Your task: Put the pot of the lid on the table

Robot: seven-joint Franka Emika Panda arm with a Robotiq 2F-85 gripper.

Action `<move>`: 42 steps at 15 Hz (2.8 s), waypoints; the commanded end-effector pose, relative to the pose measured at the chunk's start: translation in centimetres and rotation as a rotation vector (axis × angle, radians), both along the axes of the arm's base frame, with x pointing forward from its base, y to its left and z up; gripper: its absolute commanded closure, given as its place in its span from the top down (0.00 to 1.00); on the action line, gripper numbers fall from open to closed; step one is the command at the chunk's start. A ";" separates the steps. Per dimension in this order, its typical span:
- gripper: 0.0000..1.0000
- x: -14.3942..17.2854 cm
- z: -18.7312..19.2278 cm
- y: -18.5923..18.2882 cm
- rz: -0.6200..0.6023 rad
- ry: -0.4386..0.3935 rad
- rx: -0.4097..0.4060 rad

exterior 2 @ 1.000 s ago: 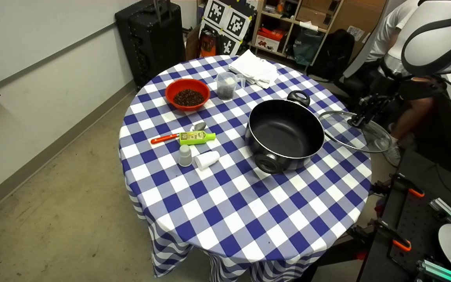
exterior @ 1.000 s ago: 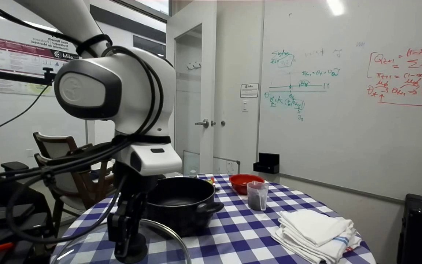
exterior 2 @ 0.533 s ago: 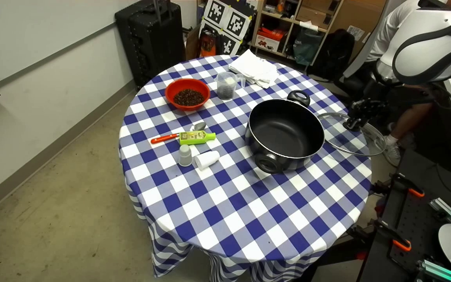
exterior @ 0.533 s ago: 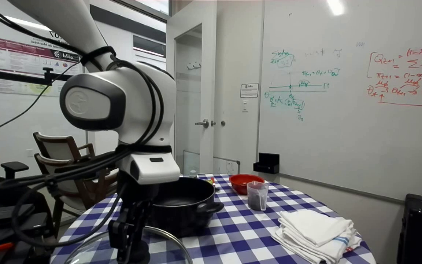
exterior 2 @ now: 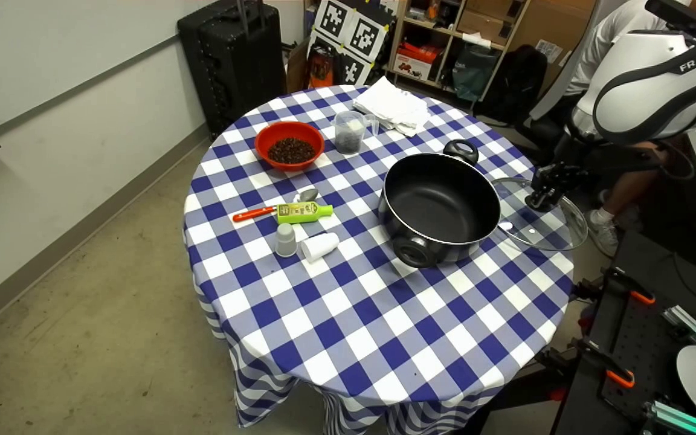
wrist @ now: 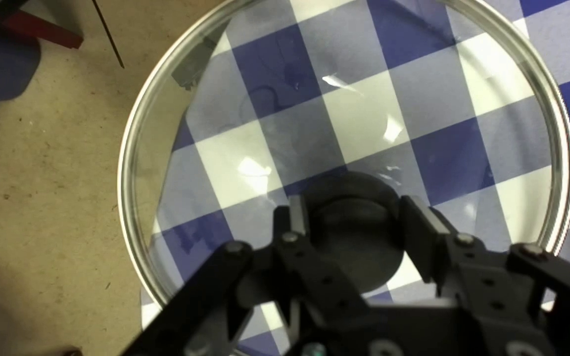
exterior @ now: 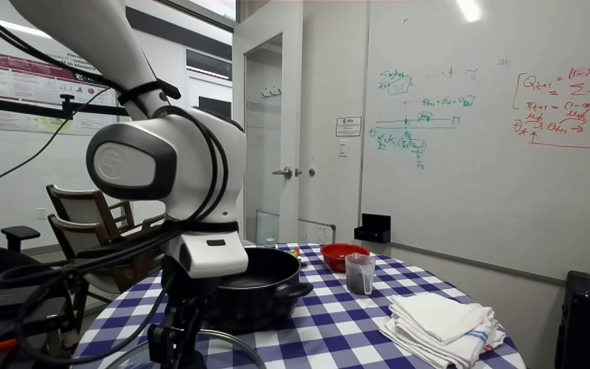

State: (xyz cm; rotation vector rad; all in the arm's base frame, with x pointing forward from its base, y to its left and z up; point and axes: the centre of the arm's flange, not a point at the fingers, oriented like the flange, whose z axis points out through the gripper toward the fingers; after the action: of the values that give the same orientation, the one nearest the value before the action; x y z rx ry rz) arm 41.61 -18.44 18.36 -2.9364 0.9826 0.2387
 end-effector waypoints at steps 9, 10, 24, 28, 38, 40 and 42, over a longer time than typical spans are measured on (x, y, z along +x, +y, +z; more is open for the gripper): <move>0.24 2.4 -1.3 -0.1 -0.023 -0.072 -0.010; 0.24 2.5 -1.3 0.0 -0.013 -0.069 -0.002; 0.49 1.7 -1.4 0.1 -0.014 -0.039 -0.014; 0.74 1.7 -1.4 0.1 -0.014 -0.039 -0.014; 1.00 -1.1 2.5 -0.9 -0.098 -0.148 -0.088; 1.00 -1.3 4.3 -1.0 -0.088 -0.199 -0.120; 1.00 -1.6 6.2 -0.9 -0.053 -0.259 -0.163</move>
State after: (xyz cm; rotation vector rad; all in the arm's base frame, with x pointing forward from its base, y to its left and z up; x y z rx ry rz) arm 41.54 -20.29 21.33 -2.9400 1.1098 -0.0794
